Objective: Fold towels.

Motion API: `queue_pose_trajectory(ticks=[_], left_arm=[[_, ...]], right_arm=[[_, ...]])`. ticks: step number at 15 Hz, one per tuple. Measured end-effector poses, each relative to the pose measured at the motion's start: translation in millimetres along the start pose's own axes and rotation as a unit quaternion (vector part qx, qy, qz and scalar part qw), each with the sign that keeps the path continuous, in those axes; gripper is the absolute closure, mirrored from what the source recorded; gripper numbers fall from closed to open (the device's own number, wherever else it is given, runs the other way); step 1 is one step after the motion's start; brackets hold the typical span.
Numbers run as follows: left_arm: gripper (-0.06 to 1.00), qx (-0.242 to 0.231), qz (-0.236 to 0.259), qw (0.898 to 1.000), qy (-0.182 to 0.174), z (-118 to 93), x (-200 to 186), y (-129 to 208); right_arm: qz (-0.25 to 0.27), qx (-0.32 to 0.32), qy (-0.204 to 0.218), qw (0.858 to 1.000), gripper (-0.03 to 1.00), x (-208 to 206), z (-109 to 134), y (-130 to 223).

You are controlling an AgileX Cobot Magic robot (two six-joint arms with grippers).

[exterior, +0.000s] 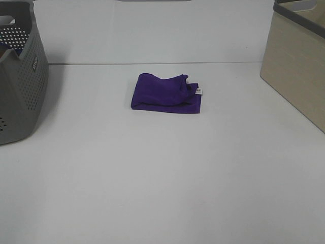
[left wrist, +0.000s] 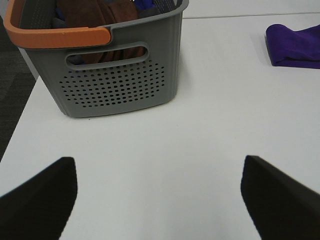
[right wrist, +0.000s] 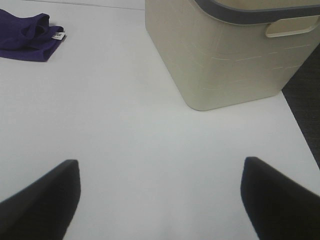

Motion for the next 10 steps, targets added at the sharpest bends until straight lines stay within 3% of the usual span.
queue_pose_trajectory(ticks=[10], left_arm=[[0.13, 0.001, 0.000, 1.000, 0.000, 0.0, 0.0, 0.0]], right_arm=[[0.000, 0.000, 0.000, 1.000, 0.12, 0.0, 0.0, 0.0]])
Point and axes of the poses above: a point on each arm's last joint axis where the gripper is mounted, x pointing out along that axis toward the gripper, z along the wrist's bending axis when the last joint is at zero, y = z × x, the point moved 7 cm from there along x, pointing out along that axis toward the gripper, and after that the axes turned 13 degrees about x, right-handed, at the moved point
